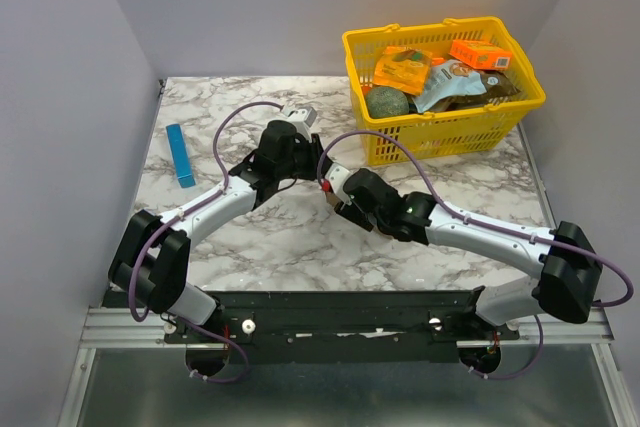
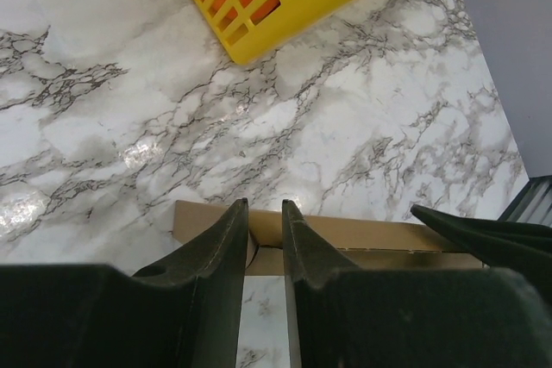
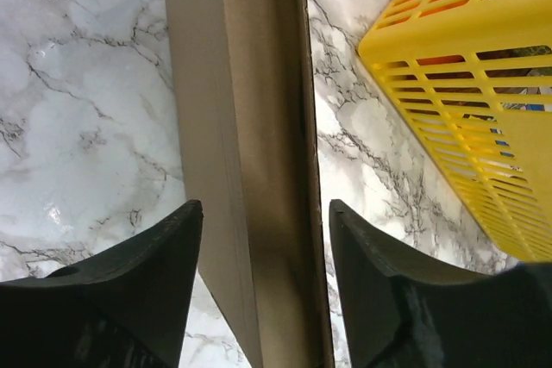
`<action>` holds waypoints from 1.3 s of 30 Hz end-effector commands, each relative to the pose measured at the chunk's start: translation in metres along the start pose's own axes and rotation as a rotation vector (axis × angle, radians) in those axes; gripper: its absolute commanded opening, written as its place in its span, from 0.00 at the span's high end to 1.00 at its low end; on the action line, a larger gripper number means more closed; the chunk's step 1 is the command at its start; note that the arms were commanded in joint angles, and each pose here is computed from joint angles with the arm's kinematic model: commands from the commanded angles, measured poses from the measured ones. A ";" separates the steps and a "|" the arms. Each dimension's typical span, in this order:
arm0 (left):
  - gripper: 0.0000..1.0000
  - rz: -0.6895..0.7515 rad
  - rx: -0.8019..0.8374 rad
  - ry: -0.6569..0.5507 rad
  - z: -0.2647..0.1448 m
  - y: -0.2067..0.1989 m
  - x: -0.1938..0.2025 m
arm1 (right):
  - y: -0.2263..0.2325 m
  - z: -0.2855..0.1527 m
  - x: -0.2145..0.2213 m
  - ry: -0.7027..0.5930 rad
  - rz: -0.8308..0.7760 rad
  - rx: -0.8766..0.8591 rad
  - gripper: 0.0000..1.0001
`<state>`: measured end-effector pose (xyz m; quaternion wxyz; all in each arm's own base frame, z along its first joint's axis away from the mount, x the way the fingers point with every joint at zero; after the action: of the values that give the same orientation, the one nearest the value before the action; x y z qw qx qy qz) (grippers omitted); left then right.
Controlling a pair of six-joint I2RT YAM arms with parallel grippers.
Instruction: Fold the paper box
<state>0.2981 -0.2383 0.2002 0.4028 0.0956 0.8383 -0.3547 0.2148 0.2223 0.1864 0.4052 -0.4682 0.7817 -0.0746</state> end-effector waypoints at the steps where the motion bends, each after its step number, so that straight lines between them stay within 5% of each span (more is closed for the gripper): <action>1: 0.71 -0.002 -0.078 0.092 0.002 0.021 0.026 | 0.000 -0.005 -0.001 0.009 0.046 0.014 0.26; 6: 0.73 0.011 -0.076 0.096 0.003 0.022 0.027 | -0.006 -0.019 -0.015 -0.026 0.131 0.002 0.03; 12: 0.73 0.020 -0.096 0.112 0.000 0.025 0.030 | -0.023 -0.057 -0.028 -0.045 0.306 -0.008 0.00; 17: 0.74 0.026 -0.100 0.109 0.000 0.024 0.029 | -0.032 -0.078 -0.004 0.102 0.486 -0.027 0.01; 23: 0.74 0.030 -0.107 0.109 0.000 0.025 0.028 | -0.033 -0.085 0.042 0.325 0.608 -0.021 0.15; 30: 0.74 0.032 -0.108 0.112 0.000 0.025 0.028 | -0.035 -0.077 0.045 0.330 0.607 -0.010 0.35; 39: 0.75 0.034 -0.114 0.116 0.001 0.026 0.030 | -0.037 -0.069 0.043 0.326 0.577 0.002 0.44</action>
<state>0.3001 -0.2366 0.1995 0.4123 0.1065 0.8361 -0.3459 0.1784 0.1497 0.2256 0.2765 -0.2062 0.9381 -0.0310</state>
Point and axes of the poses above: each gripper's point midway between its finger pads, its own z axis out along the fingers, its own y axis along the line the jaws close on, x = y × z, the point moved 7 cm from there along -z, back along the fingers, and after that the axes turned 1 degree about z, right-handed, at the moved point
